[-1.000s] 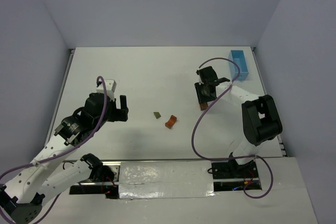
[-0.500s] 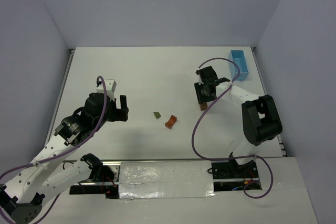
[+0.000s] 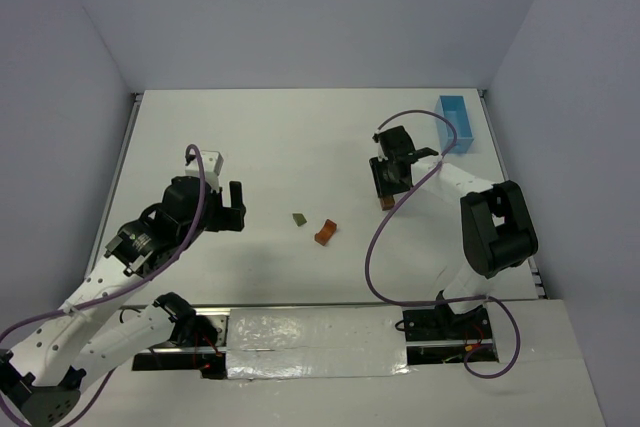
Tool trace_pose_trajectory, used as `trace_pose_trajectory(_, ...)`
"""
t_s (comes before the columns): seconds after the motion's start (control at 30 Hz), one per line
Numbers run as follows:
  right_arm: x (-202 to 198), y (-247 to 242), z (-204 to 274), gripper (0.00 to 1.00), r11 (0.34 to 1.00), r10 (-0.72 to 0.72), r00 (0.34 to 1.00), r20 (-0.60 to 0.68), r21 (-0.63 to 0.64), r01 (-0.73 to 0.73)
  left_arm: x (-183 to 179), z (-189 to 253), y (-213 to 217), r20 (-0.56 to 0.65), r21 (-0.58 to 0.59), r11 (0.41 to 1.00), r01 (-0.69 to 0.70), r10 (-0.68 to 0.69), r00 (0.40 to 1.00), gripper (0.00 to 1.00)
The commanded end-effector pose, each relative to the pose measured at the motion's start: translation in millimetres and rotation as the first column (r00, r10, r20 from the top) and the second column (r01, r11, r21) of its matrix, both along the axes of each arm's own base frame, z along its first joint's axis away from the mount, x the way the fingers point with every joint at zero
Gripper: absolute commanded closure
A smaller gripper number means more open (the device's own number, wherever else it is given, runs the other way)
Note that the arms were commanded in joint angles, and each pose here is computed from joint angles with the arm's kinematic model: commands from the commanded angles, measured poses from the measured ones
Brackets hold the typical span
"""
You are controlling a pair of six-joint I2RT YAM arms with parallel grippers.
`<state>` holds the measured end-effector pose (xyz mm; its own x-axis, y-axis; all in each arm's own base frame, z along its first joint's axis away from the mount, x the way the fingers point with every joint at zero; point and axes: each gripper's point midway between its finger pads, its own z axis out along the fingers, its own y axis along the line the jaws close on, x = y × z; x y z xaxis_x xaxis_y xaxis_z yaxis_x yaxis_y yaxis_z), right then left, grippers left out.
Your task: Build the wood block tower
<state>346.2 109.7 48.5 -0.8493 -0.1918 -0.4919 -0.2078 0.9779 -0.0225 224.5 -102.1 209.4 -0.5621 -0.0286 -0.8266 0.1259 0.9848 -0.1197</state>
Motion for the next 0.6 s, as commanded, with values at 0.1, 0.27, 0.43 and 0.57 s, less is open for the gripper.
trace_pose_trajectory(0.1, 20.4, 5.2, 22.1, 0.54, 0.999, -0.006, 0.997, 0.078, 0.034, 0.003, 4.5, 4.5, -3.3, 0.029, -0.001, 1.0, 0.021, -0.021, 0.999, 0.0)
trace_pose_trajectory(0.27, 22.3, 3.6, 23.4, 0.5, 1.0, -0.006, 0.997, 0.08, 0.022, 0.004, 4.9, 4.6, -4.2, 0.028, -0.003, 1.0, 0.023, -0.023, 0.999, 0.01)
trace_pose_trajectory(0.43, 22.7, 2.5, 24.0, 0.5, 1.0, -0.001, 0.997, 0.077, 0.015, 0.0, 5.3, 3.9, -4.0, 0.027, -0.002, 1.0, 0.022, -0.022, 0.999, 0.01)
trace_pose_trajectory(0.57, 20.4, 2.6, 24.0, 0.5, 1.0, 0.002, 0.997, 0.072, 0.014, -0.003, 5.4, 4.2, -4.5, 0.027, -0.001, 1.0, 0.024, -0.024, 0.999, 0.01)
